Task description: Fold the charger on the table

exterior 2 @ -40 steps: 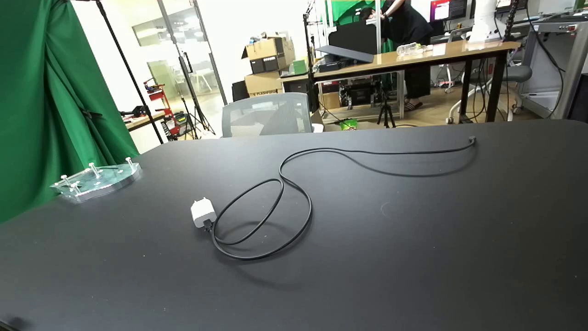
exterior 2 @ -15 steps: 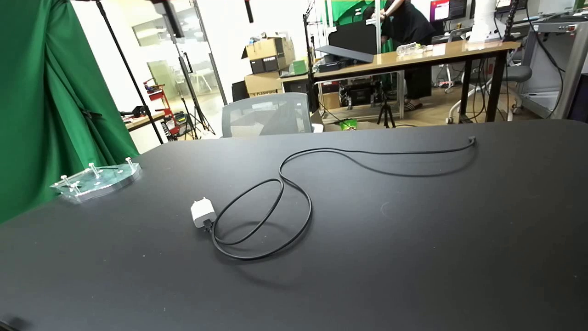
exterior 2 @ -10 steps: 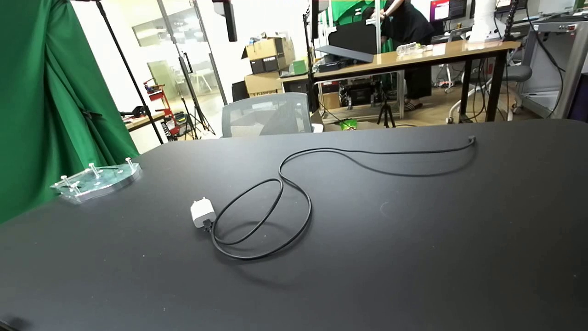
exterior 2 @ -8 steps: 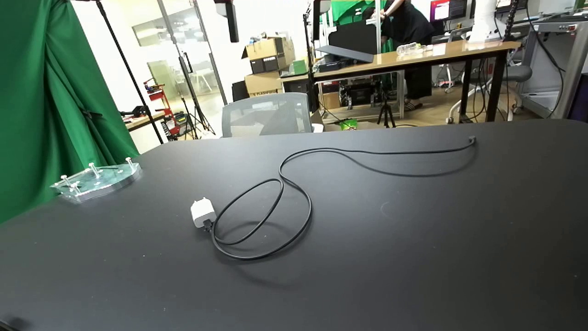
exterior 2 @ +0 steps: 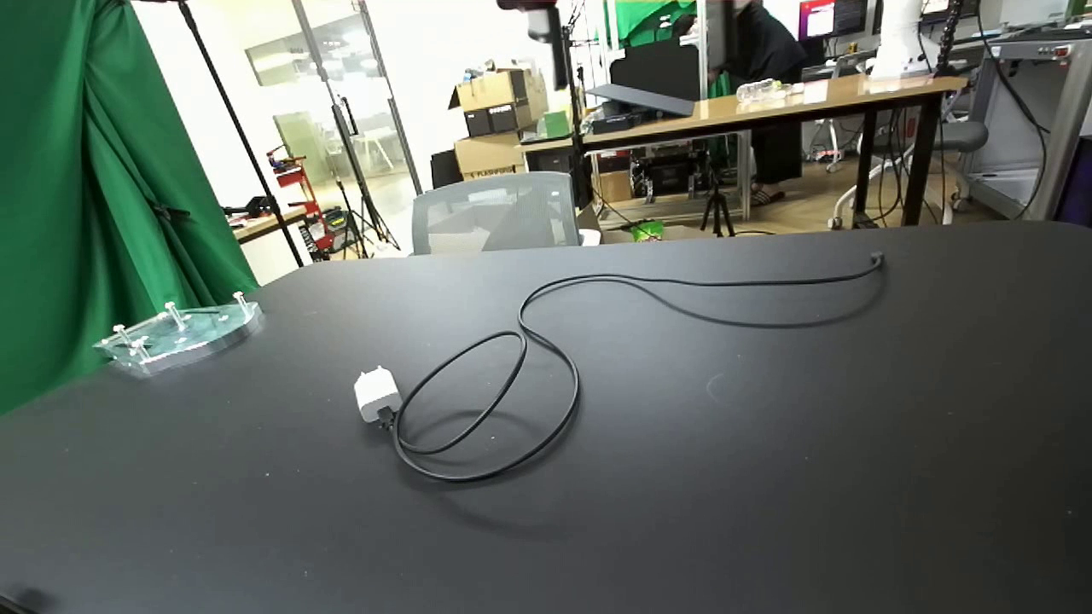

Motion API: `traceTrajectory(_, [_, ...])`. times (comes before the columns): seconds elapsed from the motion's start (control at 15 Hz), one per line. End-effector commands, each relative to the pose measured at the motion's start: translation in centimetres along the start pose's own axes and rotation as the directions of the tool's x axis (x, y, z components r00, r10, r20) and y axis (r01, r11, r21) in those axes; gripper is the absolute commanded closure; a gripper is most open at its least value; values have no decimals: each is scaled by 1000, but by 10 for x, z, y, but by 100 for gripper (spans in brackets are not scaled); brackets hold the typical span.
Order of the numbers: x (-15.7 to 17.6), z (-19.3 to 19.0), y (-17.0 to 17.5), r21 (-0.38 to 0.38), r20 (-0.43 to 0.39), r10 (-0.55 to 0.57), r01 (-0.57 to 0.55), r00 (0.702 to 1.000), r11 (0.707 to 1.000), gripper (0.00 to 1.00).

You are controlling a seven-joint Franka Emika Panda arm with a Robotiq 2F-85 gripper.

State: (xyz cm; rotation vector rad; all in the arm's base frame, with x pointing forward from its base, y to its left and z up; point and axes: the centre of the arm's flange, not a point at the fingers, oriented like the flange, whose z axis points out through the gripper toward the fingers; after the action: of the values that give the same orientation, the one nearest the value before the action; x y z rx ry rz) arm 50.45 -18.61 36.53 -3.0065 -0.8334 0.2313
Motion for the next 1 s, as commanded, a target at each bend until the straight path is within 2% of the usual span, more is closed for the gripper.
traceTrajectory(0.0, [11, -3, 81, 42, 129, -103, 98, 986, 994, 0])
traceTrajectory(0.07, [9, -2, 87, 54, 137, -103, 96, 985, 994, 0])
traceTrajectory(0.13, [-6, 6, 48, 38, 88, -76, 72, 993, 997, 0])
traceTrajectory(0.33, [-2, 14, 71, 58, 114, -87, 80, 990, 995, 0])
traceTrajectory(0.4, [0, 14, 66, 29, 123, -97, 94, 988, 995, 0])
traceTrajectory(0.47, [4, 13, 69, -56, 126, -97, 105, 987, 993, 0])
traceTrajectory(0.53, [14, 12, 77, -102, 131, -169, 182, 977, 978, 0])
traceTrajectory(0.73, [43, 9, 100, -265, 111, -212, 234, 971, 935, 0])
traceTrajectory(0.87, [64, 10, 112, -323, 75, -221, 233, 972, 917, 0])
traceTrajectory(0.93, [76, 13, 118, -319, 57, -246, 252, 967, 914, 0])
